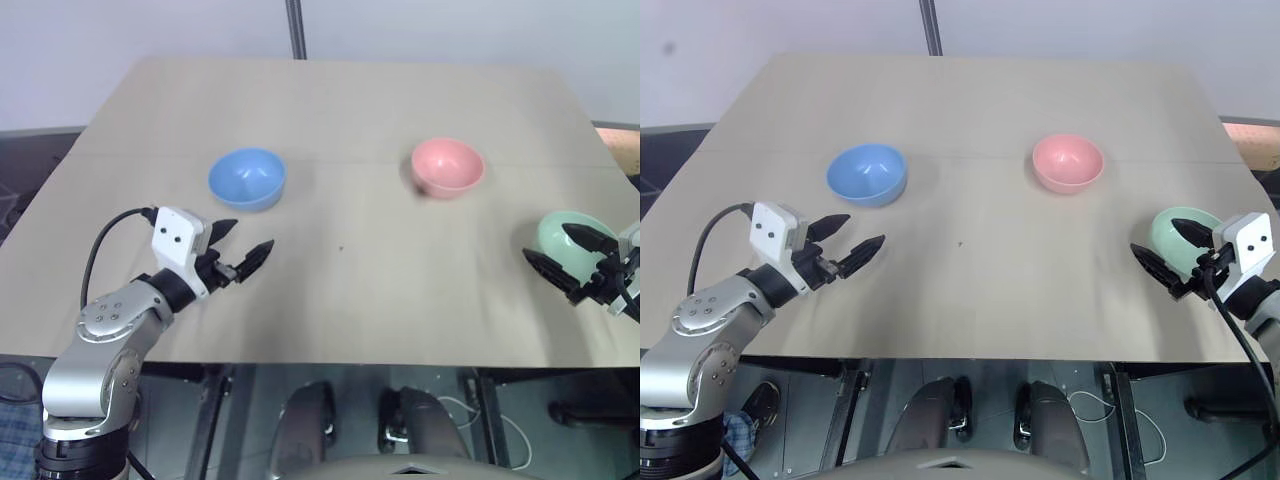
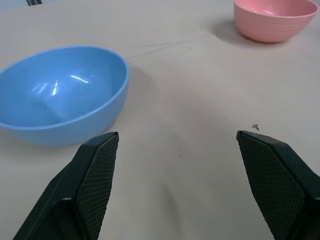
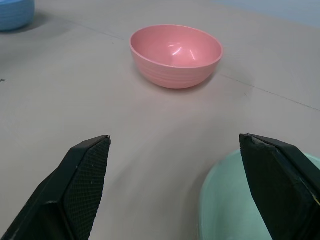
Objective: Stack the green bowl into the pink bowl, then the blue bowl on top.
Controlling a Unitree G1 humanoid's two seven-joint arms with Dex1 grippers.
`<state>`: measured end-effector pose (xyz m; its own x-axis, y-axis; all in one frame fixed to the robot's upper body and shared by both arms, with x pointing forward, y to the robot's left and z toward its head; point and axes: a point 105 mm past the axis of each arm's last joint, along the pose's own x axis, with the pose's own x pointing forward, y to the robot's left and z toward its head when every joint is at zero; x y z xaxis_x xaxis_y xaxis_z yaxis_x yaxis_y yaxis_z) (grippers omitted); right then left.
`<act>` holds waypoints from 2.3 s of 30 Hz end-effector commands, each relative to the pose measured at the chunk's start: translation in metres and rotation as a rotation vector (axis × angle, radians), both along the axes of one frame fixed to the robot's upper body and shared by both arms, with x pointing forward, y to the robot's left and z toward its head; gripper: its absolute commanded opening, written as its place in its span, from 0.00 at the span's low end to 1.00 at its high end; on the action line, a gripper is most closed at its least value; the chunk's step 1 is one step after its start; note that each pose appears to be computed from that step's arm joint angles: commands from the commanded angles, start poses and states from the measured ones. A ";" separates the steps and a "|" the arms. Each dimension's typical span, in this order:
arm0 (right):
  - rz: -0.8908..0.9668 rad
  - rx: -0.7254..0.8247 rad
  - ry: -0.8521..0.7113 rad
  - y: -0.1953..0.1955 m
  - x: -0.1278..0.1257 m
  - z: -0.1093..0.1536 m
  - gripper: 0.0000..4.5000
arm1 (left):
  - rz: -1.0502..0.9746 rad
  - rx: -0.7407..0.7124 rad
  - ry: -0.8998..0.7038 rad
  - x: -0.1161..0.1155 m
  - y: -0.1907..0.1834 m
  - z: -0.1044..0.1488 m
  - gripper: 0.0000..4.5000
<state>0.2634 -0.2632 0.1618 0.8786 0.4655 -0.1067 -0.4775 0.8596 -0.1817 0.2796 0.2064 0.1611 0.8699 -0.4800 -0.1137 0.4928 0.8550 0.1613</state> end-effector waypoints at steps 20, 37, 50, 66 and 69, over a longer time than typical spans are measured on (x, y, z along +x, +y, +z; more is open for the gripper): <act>0.012 -0.007 -0.043 0.012 0.002 0.016 1.00 | -0.090 -0.028 -0.076 -0.011 -0.016 0.022 0.89; 0.094 -0.270 0.006 0.090 0.076 0.027 1.00 | -0.347 -0.133 0.022 -0.034 -0.033 0.030 0.89; 0.187 -0.663 0.083 0.115 0.136 0.020 1.00 | -0.419 -0.162 -0.096 -0.043 -0.032 0.064 0.89; 0.361 -0.906 0.041 0.164 0.177 0.018 0.56 | -0.441 -0.157 -0.112 -0.040 -0.041 0.069 0.89; 0.389 -0.903 0.023 0.174 0.177 0.022 0.23 | -0.441 -0.161 -0.116 -0.039 -0.041 0.070 0.89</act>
<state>0.4373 -0.0935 0.1623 0.6524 0.4356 -0.6202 -0.7411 0.1951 -0.6424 0.2439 0.1684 0.2241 0.5946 -0.8012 0.0664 0.7972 0.5983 0.0804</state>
